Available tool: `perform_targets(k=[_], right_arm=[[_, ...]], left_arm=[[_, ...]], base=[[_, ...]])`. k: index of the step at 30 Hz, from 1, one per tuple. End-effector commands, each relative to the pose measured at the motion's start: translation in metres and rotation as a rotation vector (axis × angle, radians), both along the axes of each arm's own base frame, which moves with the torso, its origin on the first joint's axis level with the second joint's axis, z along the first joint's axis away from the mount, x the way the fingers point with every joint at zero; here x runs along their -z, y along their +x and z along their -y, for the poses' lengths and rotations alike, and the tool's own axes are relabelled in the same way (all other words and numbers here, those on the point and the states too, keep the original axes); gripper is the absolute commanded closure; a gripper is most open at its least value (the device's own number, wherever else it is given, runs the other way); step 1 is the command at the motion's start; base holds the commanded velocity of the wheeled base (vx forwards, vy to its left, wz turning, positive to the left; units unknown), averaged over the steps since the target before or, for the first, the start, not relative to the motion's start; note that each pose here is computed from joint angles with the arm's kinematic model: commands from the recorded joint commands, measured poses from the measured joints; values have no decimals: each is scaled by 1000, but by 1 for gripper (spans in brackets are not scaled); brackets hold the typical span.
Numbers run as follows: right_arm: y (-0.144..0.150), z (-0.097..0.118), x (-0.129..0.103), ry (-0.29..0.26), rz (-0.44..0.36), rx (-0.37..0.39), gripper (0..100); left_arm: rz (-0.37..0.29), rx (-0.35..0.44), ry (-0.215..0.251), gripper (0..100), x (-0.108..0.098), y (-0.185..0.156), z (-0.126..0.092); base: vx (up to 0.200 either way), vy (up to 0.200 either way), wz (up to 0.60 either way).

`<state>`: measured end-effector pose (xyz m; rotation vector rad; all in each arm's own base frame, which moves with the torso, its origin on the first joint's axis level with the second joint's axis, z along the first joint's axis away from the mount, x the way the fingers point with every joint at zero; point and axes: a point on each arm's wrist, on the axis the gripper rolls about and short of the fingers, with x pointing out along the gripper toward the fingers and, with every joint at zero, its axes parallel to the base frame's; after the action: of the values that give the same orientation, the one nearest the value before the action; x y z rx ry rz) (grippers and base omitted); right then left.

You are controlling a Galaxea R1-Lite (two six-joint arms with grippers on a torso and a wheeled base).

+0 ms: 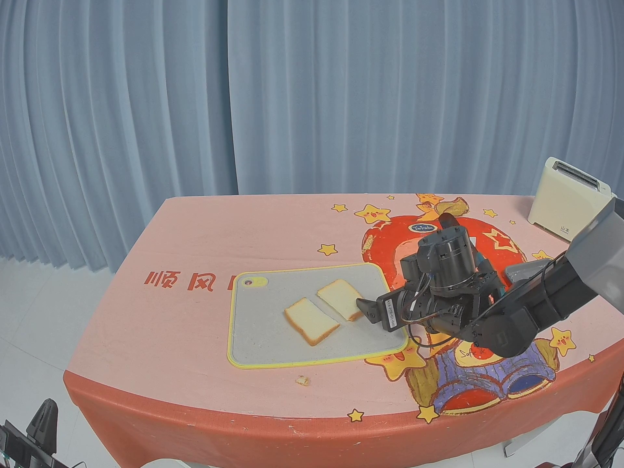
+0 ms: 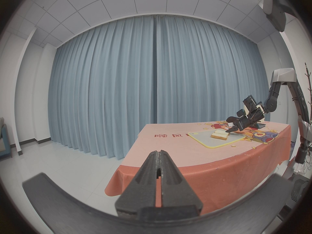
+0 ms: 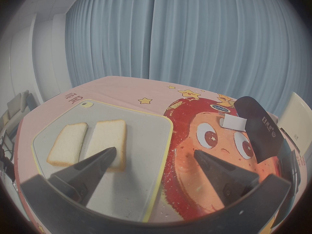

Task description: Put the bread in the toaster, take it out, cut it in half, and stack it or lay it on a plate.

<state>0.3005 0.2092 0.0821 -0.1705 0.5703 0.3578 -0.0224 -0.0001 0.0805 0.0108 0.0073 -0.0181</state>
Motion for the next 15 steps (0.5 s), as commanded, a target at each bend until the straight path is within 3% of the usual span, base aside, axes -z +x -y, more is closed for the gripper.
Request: perform_targets(k=[1,15], right_arm=[[0,0,0,0,-2,-1,100],[-4,-2,-2,7,0,-10,100]], left_arm=[[-16,0,0,100,4,1,0],[-16,0,0,100,4,1,0]], base=[[0,0,0],[0,0,0]])
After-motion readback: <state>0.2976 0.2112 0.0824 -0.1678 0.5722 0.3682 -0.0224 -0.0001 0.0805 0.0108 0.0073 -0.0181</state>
